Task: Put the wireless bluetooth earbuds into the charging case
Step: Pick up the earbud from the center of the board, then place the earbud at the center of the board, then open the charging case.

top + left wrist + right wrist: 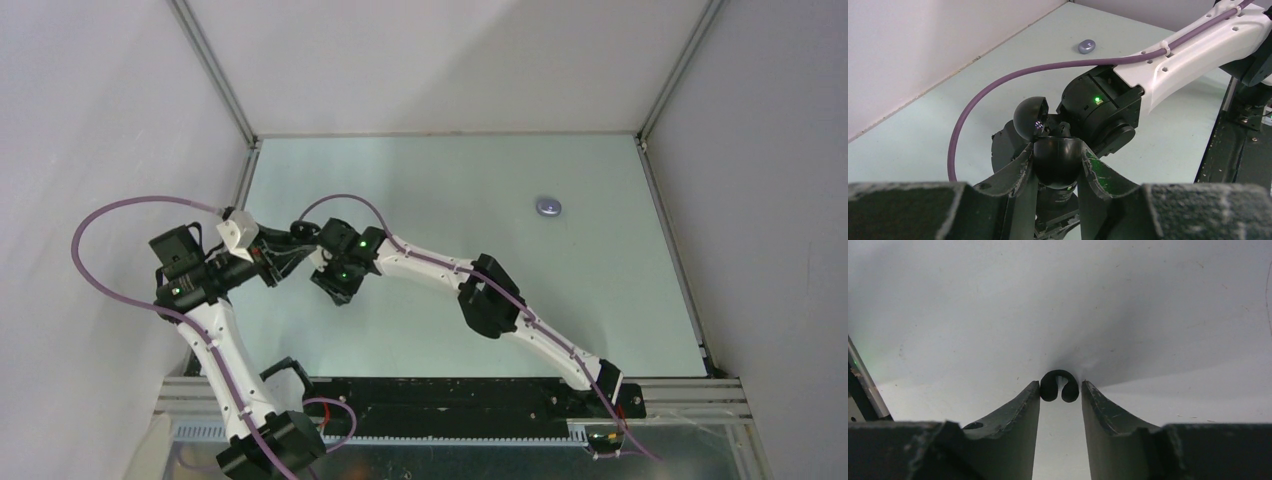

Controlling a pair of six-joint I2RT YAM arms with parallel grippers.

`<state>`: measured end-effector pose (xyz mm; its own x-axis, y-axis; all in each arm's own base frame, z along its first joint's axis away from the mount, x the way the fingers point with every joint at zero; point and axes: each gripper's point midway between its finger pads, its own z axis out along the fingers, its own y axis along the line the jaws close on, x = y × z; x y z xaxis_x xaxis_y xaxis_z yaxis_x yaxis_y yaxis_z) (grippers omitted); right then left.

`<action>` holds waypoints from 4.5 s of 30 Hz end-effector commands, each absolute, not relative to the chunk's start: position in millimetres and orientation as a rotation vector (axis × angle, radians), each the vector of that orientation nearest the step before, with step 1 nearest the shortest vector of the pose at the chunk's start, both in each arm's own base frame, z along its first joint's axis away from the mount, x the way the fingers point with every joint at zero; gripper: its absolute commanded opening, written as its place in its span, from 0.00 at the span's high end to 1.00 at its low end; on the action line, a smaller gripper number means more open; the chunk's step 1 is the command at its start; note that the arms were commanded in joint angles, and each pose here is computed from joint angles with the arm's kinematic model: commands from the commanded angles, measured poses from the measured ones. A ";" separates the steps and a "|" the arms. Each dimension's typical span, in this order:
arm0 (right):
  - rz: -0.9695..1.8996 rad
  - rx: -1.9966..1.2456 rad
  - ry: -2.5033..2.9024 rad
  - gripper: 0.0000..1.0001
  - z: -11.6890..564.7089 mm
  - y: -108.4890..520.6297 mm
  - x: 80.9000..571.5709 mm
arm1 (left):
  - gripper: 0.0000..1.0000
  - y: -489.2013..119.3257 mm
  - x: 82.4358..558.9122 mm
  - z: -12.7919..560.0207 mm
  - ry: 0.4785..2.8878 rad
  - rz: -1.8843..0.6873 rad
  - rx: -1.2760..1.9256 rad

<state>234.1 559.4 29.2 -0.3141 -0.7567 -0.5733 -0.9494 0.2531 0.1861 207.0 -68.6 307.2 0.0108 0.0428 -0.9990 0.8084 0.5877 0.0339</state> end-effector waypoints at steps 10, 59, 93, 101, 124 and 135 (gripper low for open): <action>0.647 -1.570 2.144 0.77 45.8 543.9 252.0 | 1.00 -74.0 200.2 324.8 1.377 -0.673 0.817; 0.203 -2.105 1.983 0.70 46.4 236.4 345.6 | 1.00 -199.3 251.4 327.4 1.412 -0.830 1.050; 0.988 -1.258 1.510 0.22 352.9 277.8 263.3 | 1.00 -227.8 236.2 285.0 1.395 -1.281 0.966; 0.942 -1.194 1.670 0.09 330.8 332.8 264.9 | 1.00 -243.6 222.2 271.2 1.384 -1.314 1.051; 0.778 -1.171 1.696 0.08 327.6 322.6 283.0 | 1.00 -252.4 205.9 263.9 1.379 -1.363 1.144; 0.802 -1.238 1.633 0.01 345.5 308.4 266.2 | 1.00 -252.2 208.7 262.3 1.388 -1.348 1.139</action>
<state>272.8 319.2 309.9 -0.1788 -0.4001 -0.8989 -0.9519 0.3015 0.0551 209.5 -250.3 246.7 -0.2746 0.0495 -0.9603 0.9615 0.0245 -0.2737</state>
